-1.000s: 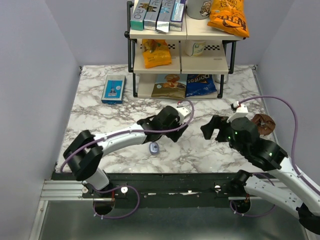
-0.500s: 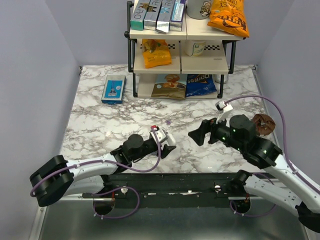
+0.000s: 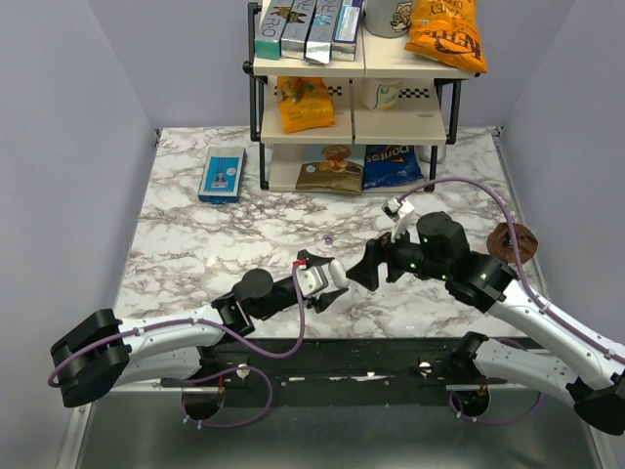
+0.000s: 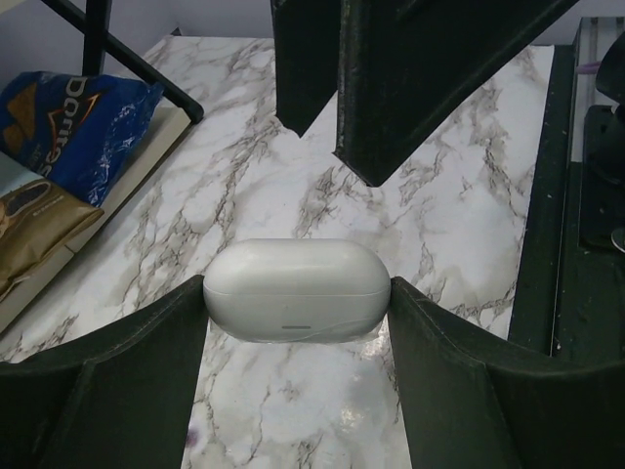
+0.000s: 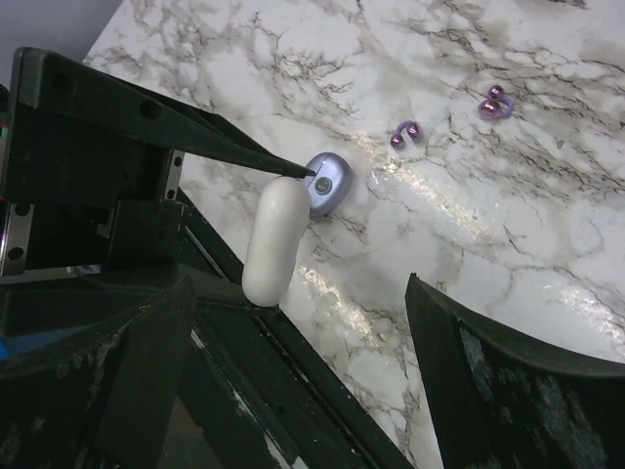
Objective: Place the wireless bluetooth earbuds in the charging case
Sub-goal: Open the charging case, then adjust the charging case.
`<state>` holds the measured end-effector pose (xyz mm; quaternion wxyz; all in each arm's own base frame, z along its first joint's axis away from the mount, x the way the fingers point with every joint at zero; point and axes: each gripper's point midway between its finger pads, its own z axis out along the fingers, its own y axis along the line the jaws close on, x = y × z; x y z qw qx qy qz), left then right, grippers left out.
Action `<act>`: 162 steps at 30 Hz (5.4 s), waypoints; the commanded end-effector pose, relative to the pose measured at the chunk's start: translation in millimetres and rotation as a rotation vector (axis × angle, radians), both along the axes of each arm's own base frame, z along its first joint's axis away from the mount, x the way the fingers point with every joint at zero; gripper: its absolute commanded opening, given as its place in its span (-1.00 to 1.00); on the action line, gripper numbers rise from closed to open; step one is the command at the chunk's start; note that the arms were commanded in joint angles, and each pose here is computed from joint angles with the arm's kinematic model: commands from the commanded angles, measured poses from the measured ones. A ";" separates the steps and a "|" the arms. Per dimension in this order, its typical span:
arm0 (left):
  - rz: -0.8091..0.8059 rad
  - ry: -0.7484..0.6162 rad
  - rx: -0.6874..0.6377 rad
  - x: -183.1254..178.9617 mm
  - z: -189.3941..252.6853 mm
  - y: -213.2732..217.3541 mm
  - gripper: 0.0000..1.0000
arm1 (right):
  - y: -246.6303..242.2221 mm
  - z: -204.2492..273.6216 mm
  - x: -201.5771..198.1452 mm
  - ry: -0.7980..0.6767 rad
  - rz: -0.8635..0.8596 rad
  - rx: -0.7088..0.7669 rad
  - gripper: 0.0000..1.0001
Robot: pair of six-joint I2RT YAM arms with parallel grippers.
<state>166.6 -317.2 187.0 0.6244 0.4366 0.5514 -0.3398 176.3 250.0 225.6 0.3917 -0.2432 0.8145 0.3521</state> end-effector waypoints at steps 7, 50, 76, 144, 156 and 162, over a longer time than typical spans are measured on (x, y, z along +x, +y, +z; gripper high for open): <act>-0.033 -0.079 -0.010 -5.7 19.6 -6.5 -1.00 | 18.0 -13.4 1.6 0.028 0.074 -0.009 0.89; 0.004 -0.105 -0.025 -9.1 25.2 1.2 -1.00 | -7.7 -29.8 18.1 0.031 -0.101 -0.097 0.84; 0.011 -0.112 -0.047 -7.5 33.6 -1.0 -1.00 | 13.7 -14.1 2.8 0.065 0.012 0.011 0.45; -0.533 0.396 -0.065 -37.0 84.3 -2.6 0.70 | -3.5 58.3 -4.5 -0.587 0.256 -0.218 -0.99; -0.486 0.410 -0.058 -38.5 63.1 -14.4 0.22 | 13.7 41.2 -10.1 -0.543 0.318 -0.204 -0.99; -0.446 0.404 -0.054 -32.6 59.6 -16.2 0.32 | 16.8 39.5 -13.9 -0.537 0.336 -0.197 -0.99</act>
